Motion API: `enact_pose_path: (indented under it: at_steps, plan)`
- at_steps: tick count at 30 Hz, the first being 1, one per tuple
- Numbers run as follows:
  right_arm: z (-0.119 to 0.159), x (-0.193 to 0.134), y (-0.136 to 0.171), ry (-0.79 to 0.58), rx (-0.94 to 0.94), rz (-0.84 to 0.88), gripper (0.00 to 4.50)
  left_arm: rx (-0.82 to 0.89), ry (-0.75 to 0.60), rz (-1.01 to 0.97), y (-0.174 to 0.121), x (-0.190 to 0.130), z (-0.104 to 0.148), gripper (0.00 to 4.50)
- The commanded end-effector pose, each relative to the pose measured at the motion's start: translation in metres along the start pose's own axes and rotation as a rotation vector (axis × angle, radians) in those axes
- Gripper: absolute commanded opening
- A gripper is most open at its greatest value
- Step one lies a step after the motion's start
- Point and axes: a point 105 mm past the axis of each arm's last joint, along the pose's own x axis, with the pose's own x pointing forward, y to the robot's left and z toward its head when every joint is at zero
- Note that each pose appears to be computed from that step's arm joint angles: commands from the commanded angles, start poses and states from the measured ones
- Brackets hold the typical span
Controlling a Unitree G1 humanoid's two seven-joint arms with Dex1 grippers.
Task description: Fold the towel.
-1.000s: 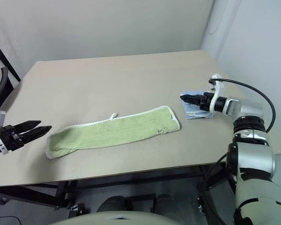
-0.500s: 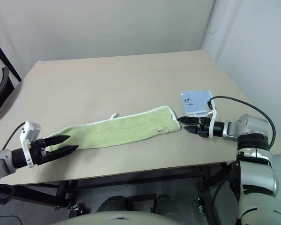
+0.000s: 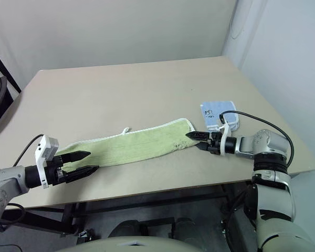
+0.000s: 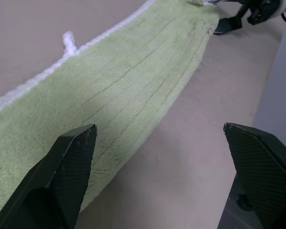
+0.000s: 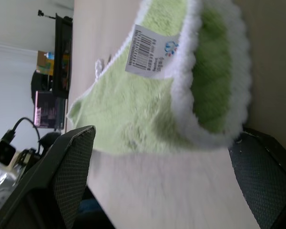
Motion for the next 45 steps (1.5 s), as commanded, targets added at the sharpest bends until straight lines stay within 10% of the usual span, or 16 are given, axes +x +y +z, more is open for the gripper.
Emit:
enact_pose_path:
  at_steps: [1, 15, 29, 45]
  plan:
    - [0.006, 0.0, 0.001, -0.017, -0.021, -0.016, 4.48, 0.049, -0.022, 0.003, -0.001, -0.003, 0.012, 4.5]
    - [0.019, -0.007, 0.004, -0.066, -0.086, -0.018, 0.1, 0.042, -0.017, 0.043, 0.008, -0.006, 0.011, 4.5]
    - [0.062, -0.069, 0.025, -0.141, -0.403, -0.065, 0.04, 0.049, -0.032, 0.054, 0.016, -0.005, 0.015, 4.5]
    - [-0.031, -0.001, 0.129, 0.209, -1.034, 0.315, 0.04, 0.079, -0.038, 0.072, 0.026, -0.007, 0.025, 4.5]
